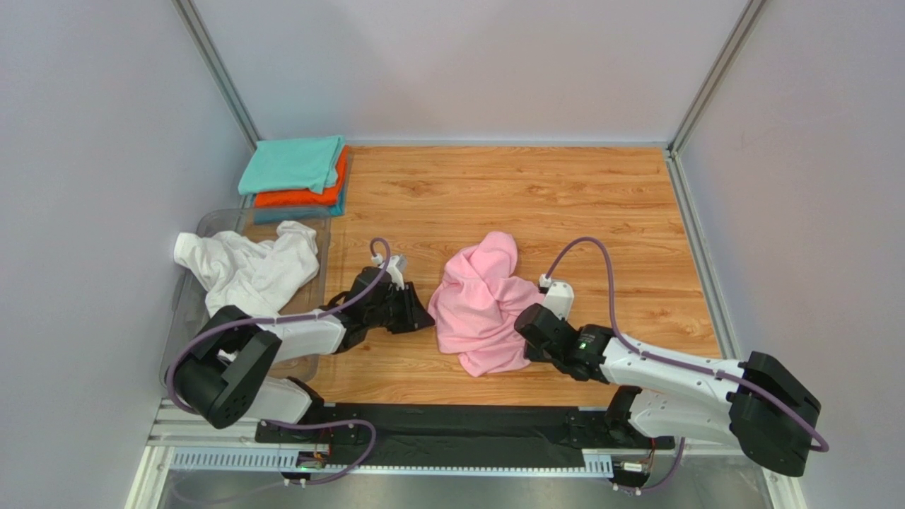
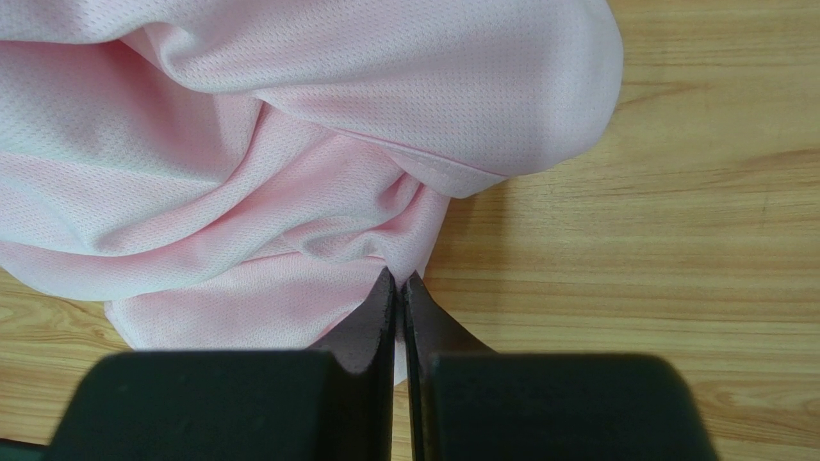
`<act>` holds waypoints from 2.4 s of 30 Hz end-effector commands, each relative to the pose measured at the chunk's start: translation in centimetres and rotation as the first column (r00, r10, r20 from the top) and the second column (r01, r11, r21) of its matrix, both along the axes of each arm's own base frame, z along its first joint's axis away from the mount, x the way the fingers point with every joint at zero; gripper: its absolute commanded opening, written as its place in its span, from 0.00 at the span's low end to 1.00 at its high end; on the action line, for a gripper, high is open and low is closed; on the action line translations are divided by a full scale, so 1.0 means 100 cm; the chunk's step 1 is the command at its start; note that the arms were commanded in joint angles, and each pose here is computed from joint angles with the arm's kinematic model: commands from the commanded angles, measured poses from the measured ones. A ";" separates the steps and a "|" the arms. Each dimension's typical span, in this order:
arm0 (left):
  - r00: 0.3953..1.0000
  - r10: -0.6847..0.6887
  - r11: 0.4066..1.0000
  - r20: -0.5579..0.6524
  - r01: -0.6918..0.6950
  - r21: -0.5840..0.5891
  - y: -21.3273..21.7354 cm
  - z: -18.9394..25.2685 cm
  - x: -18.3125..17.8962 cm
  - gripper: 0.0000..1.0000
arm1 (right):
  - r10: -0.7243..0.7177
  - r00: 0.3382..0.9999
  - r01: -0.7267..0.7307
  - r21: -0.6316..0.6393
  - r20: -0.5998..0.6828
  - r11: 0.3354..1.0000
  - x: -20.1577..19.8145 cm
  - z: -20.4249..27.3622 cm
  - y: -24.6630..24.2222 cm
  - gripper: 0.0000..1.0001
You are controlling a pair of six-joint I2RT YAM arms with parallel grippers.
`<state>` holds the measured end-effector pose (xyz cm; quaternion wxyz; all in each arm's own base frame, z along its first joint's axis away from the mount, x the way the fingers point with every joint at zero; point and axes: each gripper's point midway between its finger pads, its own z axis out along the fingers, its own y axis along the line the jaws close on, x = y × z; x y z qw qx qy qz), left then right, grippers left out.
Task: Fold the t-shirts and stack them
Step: Flatten the tshirt out
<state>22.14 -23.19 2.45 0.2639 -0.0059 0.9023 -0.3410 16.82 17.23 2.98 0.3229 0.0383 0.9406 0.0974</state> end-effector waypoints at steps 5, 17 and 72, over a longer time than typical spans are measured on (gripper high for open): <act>0.996 -0.087 0.986 0.028 0.090 -0.143 -0.026 0.011 0.001 0.20 | -0.035 0.999 0.035 0.006 0.027 0.999 0.008 0.006 0.001 0.01; 0.990 -0.022 0.999 0.143 0.028 -0.046 -0.005 0.036 0.013 0.00 | -0.041 0.998 0.042 -0.029 0.046 0.999 0.009 0.016 -0.010 0.00; 0.589 0.356 0.916 0.726 -0.375 -0.145 0.120 0.451 0.015 0.00 | -0.101 0.680 0.014 0.126 0.726 0.992 0.020 0.434 -0.108 0.00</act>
